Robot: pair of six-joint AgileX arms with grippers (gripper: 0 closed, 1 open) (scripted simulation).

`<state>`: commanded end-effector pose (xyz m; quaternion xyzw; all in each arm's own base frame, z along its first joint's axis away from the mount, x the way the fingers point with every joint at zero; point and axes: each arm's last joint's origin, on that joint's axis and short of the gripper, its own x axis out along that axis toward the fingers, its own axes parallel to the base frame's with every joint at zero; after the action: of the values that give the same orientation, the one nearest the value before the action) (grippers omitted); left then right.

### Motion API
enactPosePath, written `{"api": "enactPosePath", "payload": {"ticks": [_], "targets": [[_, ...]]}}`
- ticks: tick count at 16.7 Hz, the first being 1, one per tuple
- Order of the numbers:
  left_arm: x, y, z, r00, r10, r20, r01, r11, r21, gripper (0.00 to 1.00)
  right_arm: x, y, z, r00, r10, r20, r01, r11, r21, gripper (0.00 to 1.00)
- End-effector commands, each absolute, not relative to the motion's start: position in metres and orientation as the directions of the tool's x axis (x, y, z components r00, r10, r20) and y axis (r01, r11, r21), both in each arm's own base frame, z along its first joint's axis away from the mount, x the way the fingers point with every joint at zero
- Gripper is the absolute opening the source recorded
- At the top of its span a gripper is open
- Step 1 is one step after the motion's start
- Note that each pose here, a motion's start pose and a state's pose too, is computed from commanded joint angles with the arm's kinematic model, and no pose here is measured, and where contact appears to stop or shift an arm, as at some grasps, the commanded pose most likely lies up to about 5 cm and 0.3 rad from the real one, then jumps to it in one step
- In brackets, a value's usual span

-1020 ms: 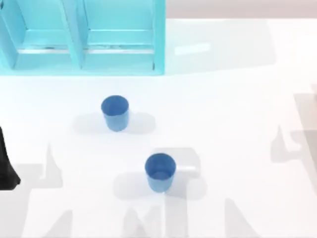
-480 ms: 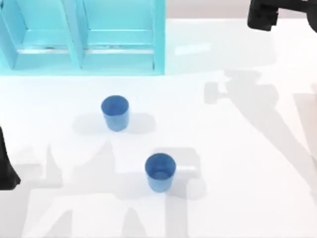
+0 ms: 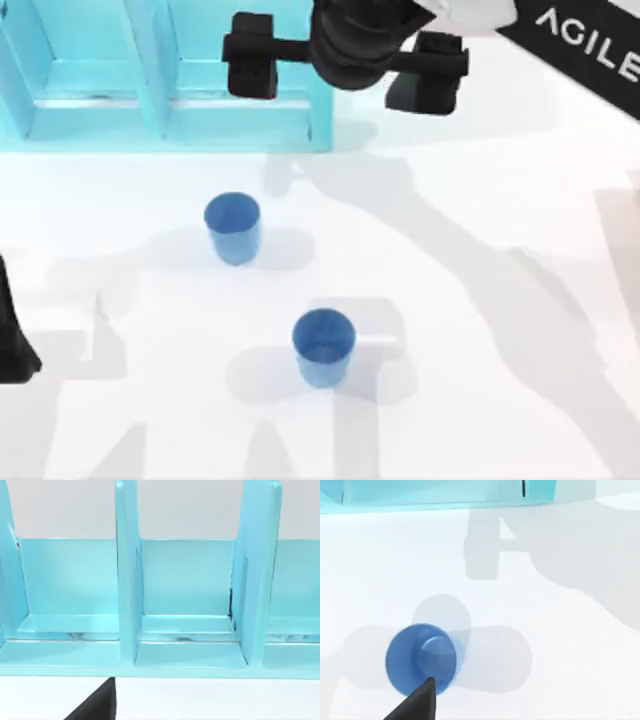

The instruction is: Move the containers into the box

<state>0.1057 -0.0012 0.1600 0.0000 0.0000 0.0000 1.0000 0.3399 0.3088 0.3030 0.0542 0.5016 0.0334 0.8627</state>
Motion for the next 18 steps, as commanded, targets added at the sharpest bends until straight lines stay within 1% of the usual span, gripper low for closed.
{"api": "enactPosePath", "payload": {"ticks": [4,7,15,18], "targets": [[0.106,-0.001,0.16,1.0,0.0,0.0,0.0,1.0,0.0,1.0,0.339,0.367,0.251,0.422,0.041,-0.906,0.008,0.999,0.048,1.0],[0.106,-0.001,0.16,1.0,0.0,0.0,0.0,1.0,0.0,1.0,0.334,0.389,0.225,0.395,0.005,-0.919,0.01,1.0,0.01,1.0],[0.106,-0.001,0.16,1.0,0.0,0.0,0.0,1.0,0.0,1.0,0.335,0.393,0.216,0.387,-0.006,-0.922,0.013,1.0,-0.001,1.0],[0.106,-0.001,0.16,1.0,0.0,0.0,0.0,1.0,0.0,1.0,0.343,0.395,0.198,0.39,-0.003,-0.921,0.009,1.0,0.0,1.0]]}}
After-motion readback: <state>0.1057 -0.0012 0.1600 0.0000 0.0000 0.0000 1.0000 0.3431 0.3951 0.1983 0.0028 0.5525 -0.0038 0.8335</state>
